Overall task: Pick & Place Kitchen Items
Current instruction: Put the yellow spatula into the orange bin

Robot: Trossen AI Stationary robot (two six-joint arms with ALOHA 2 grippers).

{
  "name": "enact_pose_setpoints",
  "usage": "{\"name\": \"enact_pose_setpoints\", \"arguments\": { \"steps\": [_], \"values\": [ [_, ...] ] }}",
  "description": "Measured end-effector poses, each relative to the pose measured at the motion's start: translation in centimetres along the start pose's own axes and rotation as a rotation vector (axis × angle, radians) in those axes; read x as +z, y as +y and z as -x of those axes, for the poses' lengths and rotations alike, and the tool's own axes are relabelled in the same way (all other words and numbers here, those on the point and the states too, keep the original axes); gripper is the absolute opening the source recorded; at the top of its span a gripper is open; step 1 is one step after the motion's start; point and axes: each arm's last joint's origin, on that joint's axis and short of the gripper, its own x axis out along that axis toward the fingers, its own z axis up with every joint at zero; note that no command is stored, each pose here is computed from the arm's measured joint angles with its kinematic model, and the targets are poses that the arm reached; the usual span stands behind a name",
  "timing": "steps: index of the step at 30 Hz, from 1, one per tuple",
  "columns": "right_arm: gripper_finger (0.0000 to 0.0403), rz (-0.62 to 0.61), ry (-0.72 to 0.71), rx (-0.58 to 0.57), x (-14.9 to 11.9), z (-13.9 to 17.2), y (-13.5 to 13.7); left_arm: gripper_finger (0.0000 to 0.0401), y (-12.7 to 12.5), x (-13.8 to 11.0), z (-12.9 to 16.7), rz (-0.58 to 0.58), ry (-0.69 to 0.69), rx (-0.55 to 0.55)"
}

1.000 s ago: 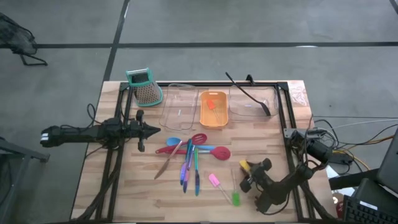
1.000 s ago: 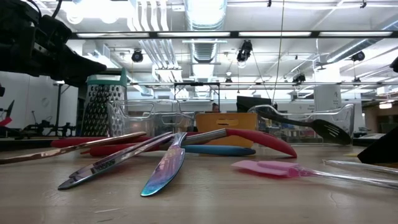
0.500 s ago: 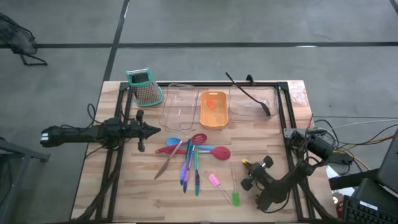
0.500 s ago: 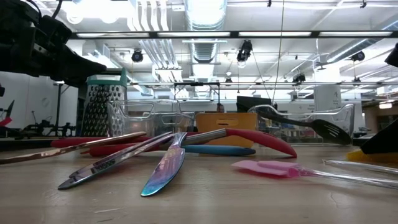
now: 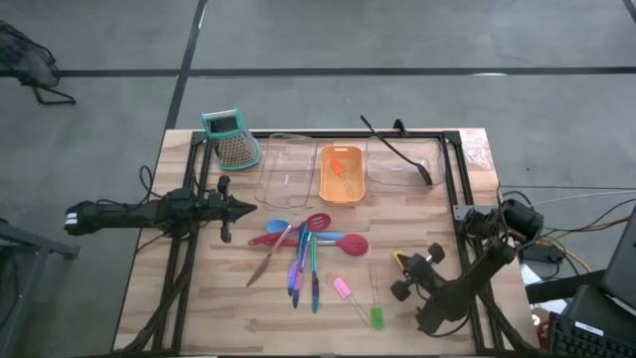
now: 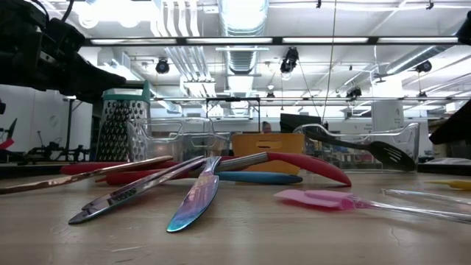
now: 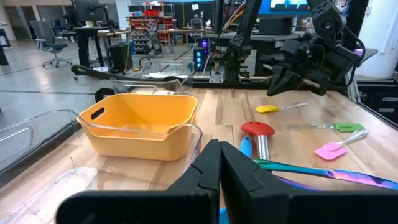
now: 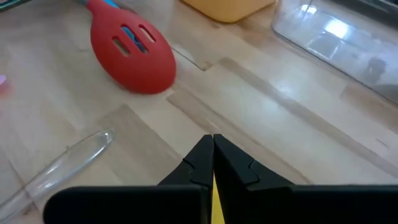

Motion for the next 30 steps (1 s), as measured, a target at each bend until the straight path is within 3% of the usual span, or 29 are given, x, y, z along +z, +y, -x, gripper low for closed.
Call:
{"name": "enact_pose_setpoints", "arguments": {
  "steps": [9,23,30],
  "values": [
    [0.0031,-0.085,0.038,0.006,-0.8,-0.4,0.3,0.0005,0.0,0.0,0.0,0.000,0.000,-0.001],
    [0.0244,-0.147,0.110,0.048,-3.2,-1.8,-1.0,0.0005,0.0,0.0,0.0,0.000,0.000,0.000],
    [0.0290,-0.162,0.073,0.104,-4.3,-3.2,-2.5,0.0005,0.0,0.0,0.0,0.000,-0.001,0.000]
  ]
}}
